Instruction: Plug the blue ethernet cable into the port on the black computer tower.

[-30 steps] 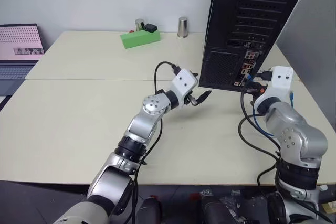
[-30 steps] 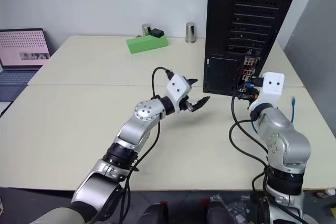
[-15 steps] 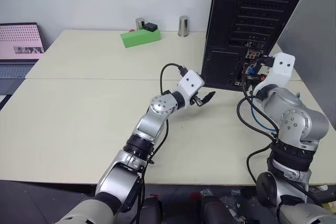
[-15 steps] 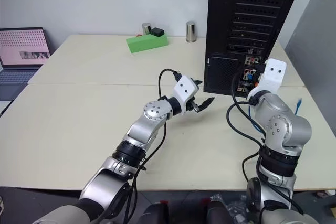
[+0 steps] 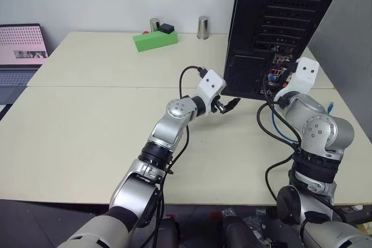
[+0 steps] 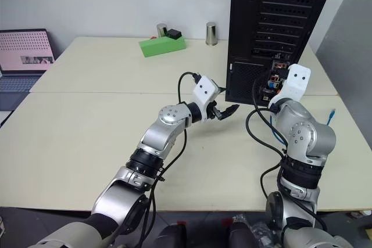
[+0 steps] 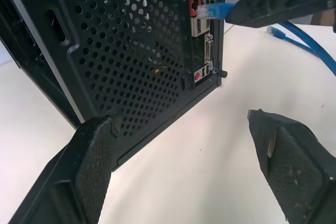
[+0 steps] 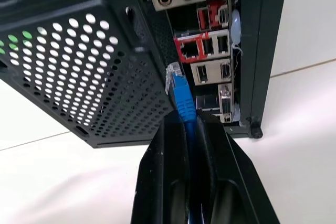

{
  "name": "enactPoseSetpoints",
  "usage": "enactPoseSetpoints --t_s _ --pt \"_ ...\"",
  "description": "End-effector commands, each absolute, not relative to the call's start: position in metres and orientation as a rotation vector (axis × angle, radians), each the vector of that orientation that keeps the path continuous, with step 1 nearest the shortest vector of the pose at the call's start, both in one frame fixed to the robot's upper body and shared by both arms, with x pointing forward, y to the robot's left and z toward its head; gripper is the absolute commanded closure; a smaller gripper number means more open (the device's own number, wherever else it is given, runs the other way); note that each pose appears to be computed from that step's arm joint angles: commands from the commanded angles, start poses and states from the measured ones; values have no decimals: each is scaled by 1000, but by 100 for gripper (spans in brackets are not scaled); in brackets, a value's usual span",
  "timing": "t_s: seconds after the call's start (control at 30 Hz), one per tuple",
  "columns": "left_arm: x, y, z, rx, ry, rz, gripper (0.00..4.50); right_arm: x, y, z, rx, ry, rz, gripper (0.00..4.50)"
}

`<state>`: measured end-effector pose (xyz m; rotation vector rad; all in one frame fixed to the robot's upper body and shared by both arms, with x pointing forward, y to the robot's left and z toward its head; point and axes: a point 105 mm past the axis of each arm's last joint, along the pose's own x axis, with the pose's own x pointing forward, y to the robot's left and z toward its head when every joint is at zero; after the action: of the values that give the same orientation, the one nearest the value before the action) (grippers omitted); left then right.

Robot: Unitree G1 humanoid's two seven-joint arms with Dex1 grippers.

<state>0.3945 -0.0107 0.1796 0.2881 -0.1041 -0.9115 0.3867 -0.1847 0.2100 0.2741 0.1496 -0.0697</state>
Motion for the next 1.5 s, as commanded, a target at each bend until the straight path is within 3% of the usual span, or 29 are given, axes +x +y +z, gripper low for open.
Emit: enactPoseSetpoints --t_s 0.03,1.5 --pt "392 -15 195 303 -159 -922 41 387 -186 230 257 72 -79 450" --pt "388 -18 189 322 -162 -939 41 387 -195 221 171 58 -123 450"
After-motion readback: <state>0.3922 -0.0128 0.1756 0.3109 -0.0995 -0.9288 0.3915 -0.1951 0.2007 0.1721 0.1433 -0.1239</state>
